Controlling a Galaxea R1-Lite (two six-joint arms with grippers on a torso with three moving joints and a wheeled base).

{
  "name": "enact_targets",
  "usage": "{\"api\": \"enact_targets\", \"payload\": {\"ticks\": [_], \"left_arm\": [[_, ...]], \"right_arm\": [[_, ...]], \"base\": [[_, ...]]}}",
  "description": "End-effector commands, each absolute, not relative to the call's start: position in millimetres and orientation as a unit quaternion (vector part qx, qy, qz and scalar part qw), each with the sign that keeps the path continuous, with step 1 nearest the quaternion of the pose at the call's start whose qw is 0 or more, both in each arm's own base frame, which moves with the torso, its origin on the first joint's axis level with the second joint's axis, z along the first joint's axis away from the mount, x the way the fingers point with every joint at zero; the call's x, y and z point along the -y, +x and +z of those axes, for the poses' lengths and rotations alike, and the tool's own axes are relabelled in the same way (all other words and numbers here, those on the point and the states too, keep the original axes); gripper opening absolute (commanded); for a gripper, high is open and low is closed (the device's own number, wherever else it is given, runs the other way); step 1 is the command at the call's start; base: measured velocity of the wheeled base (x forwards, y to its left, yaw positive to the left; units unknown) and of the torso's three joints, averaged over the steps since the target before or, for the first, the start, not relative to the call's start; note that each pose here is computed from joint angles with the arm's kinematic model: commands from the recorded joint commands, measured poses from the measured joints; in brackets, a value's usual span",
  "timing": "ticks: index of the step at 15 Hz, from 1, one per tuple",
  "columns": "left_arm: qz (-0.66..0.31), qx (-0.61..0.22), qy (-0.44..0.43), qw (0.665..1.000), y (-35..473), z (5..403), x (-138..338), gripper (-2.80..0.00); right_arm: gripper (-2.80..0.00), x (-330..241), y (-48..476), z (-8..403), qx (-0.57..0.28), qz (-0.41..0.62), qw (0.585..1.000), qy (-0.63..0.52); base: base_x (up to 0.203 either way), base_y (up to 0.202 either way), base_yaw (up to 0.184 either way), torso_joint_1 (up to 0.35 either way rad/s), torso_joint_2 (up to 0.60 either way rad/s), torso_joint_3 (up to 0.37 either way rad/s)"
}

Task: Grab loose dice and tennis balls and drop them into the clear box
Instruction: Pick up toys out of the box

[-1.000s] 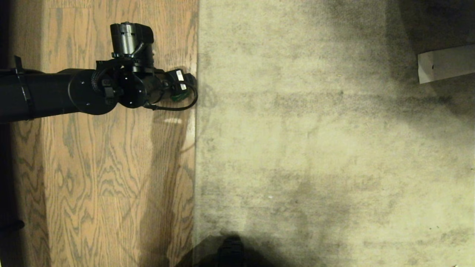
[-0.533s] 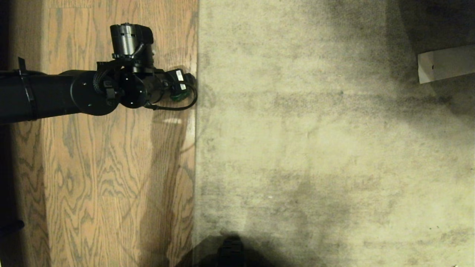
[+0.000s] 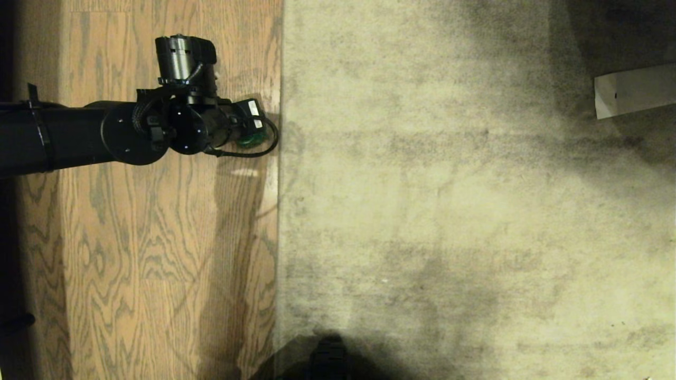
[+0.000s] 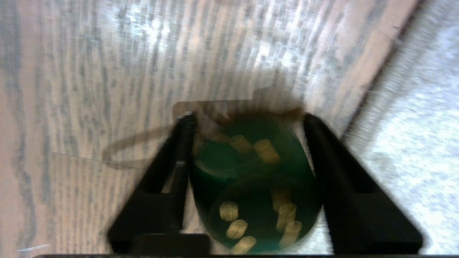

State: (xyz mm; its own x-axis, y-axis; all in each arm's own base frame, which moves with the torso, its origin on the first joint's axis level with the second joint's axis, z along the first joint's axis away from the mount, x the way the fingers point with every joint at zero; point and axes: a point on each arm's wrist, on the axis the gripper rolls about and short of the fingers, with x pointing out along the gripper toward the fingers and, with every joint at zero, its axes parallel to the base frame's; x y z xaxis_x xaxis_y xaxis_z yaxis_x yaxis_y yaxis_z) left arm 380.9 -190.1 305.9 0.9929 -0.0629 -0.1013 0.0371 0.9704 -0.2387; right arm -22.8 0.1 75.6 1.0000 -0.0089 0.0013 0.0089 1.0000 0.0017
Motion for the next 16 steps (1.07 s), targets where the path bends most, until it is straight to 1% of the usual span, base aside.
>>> {"api": "enact_targets", "payload": {"ticks": [1, 16], "left_arm": [[-0.023, -0.056, -0.119, 0.991, 383, 303, 190, -2.80], [-0.029, -0.034, -0.125, 0.991, 359, 335, 178, -2.80]], "right_arm": [[-2.80, 0, -23, 76, 0.001, -0.004, 1.000, 0.001], [-2.80, 0, -23, 76, 0.001, -0.005, 1.000, 0.001]], "base": [[0.000, 0.000, 0.000, 0.000, 0.00, 0.000], [0.000, 0.000, 0.000, 0.000, 0.00, 0.000]]}}
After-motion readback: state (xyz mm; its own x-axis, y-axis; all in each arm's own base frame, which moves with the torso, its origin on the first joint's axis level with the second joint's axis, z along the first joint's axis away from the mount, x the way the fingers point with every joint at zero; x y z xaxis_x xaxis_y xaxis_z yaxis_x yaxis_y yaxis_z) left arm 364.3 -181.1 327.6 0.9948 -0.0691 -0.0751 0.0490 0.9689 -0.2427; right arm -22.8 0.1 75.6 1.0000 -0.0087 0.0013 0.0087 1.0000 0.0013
